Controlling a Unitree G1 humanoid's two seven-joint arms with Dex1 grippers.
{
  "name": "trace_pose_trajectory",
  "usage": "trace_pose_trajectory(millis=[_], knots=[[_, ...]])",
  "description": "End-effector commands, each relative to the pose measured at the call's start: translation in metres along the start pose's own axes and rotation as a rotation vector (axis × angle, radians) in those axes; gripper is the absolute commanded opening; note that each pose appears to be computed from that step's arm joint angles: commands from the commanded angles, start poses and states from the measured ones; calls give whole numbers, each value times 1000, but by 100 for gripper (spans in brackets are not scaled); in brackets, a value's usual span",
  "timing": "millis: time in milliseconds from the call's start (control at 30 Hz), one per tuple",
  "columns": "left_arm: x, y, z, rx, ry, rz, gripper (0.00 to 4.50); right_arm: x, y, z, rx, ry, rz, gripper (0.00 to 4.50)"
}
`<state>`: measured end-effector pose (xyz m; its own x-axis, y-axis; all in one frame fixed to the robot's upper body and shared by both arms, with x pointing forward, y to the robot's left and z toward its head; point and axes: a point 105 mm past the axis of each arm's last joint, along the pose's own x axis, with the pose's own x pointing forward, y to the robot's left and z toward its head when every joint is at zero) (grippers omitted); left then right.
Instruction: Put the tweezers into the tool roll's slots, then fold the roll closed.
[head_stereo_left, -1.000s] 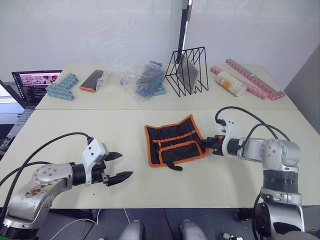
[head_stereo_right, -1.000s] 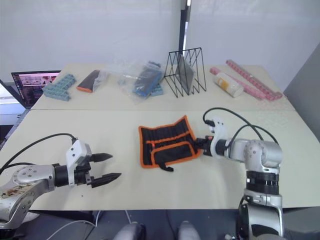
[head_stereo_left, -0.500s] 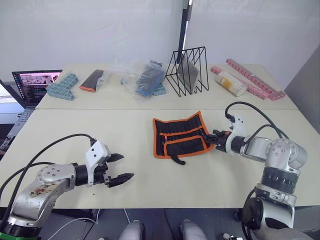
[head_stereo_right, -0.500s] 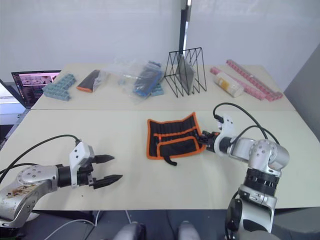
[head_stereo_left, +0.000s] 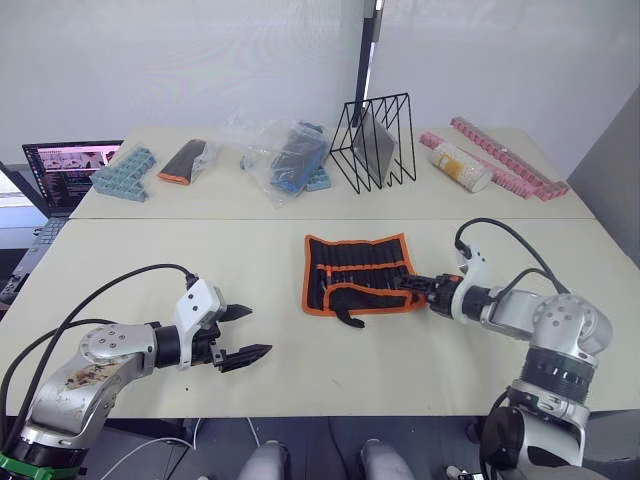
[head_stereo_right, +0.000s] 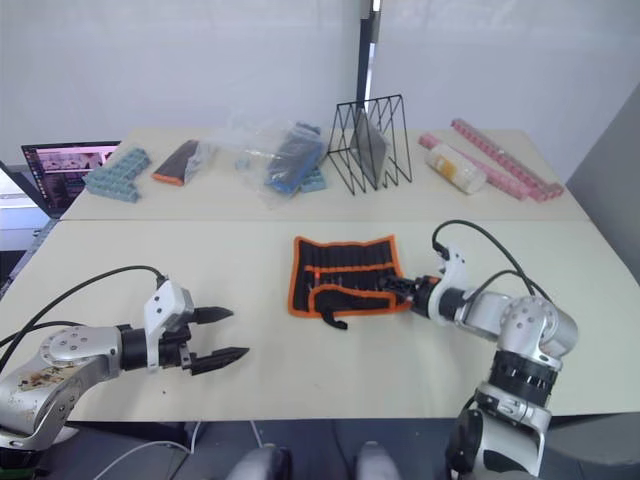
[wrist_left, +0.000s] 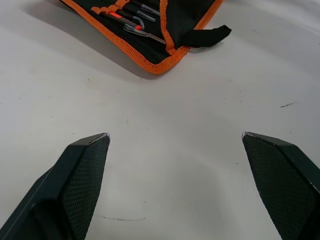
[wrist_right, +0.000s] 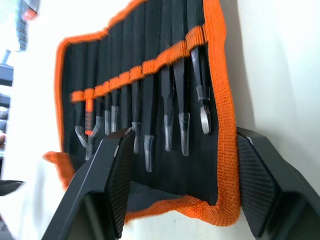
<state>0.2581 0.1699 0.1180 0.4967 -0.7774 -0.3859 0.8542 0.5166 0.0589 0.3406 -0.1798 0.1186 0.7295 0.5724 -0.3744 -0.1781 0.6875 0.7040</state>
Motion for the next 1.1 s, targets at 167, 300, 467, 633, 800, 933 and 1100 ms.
trace_pose_trajectory(millis=[167, 300, 467, 633, 800, 933, 1100], knots=[[0, 0, 7, 50, -9, -4, 450, -13, 5, 17, 62, -76, 104, 299], [1, 1, 8, 57, -6, -4, 450, -11, 6, 14, 85, -80, 132, 299], [3, 3, 9, 62, -6, -6, 450, -8, 4, 10, 111, -82, 158, 151], [4, 7, 9, 64, -2, -7, 450, -6, 5, 9, 107, -83, 169, 3], [5, 9, 7, 65, 3, -15, 450, -9, 2, 9, 89, -82, 158, 3], [7, 9, 8, 72, -2, -27, 450, -13, 6, 12, 65, -92, 165, 3], [11, 10, 10, 75, -9, -40, 450, -16, 26, 20, 38, -113, 229, 3]])
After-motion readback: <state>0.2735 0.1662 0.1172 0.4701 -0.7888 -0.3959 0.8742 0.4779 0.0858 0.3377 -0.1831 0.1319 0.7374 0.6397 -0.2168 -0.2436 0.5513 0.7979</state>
